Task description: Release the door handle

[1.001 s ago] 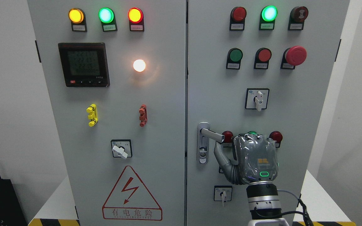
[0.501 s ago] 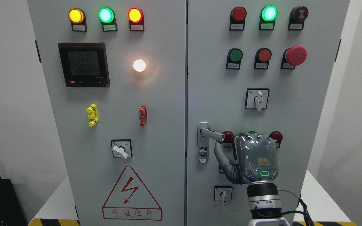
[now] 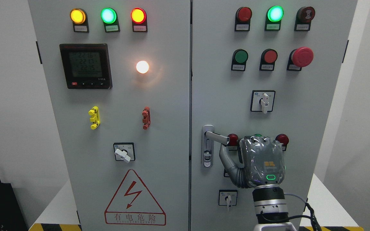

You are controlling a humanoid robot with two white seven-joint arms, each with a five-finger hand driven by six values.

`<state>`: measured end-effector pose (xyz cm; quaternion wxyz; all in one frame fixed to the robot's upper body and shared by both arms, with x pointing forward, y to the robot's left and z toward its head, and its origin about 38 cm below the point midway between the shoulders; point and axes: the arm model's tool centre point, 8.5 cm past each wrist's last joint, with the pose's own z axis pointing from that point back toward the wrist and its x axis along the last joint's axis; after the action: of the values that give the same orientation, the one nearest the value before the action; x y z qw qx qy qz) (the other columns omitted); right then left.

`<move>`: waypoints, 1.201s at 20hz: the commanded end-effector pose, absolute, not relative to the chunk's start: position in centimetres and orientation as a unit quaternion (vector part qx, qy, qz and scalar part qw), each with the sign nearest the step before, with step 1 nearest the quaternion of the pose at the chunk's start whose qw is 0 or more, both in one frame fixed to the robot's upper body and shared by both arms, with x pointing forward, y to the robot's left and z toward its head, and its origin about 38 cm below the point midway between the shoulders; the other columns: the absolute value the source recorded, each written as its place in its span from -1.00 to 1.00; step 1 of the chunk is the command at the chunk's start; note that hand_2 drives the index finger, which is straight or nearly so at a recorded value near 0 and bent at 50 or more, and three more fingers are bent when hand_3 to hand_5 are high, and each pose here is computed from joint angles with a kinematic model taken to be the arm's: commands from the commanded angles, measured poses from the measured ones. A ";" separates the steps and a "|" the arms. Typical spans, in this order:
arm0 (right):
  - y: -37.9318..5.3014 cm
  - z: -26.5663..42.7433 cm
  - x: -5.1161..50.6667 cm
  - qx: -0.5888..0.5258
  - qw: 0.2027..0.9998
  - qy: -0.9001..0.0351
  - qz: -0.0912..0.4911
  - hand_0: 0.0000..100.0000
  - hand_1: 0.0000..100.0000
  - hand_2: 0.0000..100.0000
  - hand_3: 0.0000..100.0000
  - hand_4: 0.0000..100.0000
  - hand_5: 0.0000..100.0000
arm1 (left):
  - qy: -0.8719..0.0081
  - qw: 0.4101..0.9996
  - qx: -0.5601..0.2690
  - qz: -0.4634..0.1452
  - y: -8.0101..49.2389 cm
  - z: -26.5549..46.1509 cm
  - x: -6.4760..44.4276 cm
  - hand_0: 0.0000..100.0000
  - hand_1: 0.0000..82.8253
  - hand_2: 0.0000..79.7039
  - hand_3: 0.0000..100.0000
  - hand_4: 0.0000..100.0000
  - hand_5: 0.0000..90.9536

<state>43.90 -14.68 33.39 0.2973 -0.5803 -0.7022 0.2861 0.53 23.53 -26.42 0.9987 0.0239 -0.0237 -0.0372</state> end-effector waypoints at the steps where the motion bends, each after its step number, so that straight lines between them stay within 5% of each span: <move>1: -14.7 33.4 43.9 -0.580 0.297 -0.702 0.286 0.13 -0.87 0.98 1.00 1.00 0.93 | -0.021 0.999 0.023 -0.037 23.5 -26.4 0.4 -0.76 -0.06 -1.00 -1.00 -1.00 -1.00; 24: -14.8 33.6 43.5 -0.575 0.292 -0.711 0.280 0.12 -0.87 0.98 1.00 1.00 0.93 | -0.020 0.999 0.023 -0.036 23.5 -26.4 0.4 -0.76 -0.06 -1.00 -1.00 -1.00 -1.00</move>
<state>43.76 -14.91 33.46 0.2969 -0.5765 -0.7070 0.2822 0.53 23.53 -26.42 0.9987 0.0239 -0.0237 -0.0372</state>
